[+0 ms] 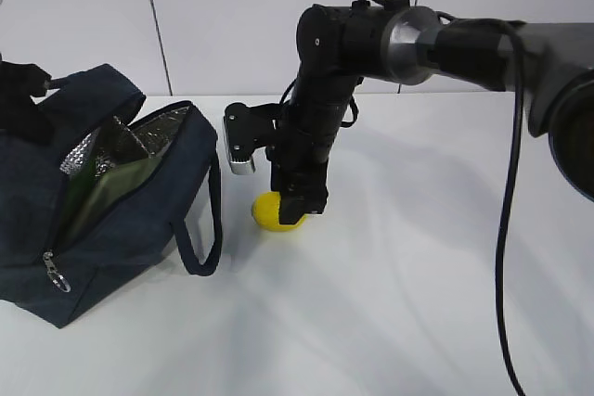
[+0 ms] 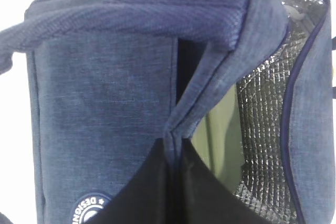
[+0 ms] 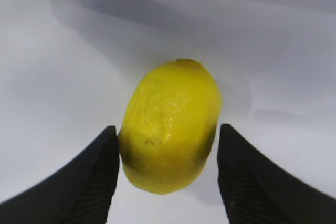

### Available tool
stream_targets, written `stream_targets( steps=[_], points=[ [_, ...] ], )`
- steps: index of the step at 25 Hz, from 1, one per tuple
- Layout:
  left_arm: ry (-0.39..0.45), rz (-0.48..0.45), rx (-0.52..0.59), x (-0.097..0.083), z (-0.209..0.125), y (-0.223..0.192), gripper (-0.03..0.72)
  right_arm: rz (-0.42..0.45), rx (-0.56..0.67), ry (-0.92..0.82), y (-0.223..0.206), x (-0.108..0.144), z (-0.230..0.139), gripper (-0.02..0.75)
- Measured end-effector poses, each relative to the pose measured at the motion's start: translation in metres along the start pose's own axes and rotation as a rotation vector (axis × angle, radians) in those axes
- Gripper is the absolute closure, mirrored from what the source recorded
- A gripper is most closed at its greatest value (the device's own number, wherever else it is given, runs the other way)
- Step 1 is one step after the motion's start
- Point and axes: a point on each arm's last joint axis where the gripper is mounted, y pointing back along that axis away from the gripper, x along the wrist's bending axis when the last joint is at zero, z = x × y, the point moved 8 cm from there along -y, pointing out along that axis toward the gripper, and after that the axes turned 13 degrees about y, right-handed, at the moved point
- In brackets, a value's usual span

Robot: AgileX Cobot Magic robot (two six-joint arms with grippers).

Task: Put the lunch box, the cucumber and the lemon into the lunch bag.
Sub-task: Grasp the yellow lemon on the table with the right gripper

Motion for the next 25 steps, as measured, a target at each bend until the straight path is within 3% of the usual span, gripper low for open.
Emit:
stream_targets(
  steps=[12, 19, 25],
  points=[
    [0.000, 0.000, 0.000, 0.0000, 0.0000, 0.0000, 0.691, 0.008, 0.001, -0.003, -0.0062, 0.0009, -0.0014, 0.312],
    [0.000, 0.000, 0.000, 0.0000, 0.0000, 0.0000, 0.691, 0.006, 0.000, -0.016, -0.0062, 0.0005, -0.0011, 0.376],
    [0.000, 0.000, -0.002, 0.0000, 0.0003, 0.0000, 0.691, 0.005, 0.000, -0.019, -0.0062, 0.0004, -0.0011, 0.387]
  ],
)
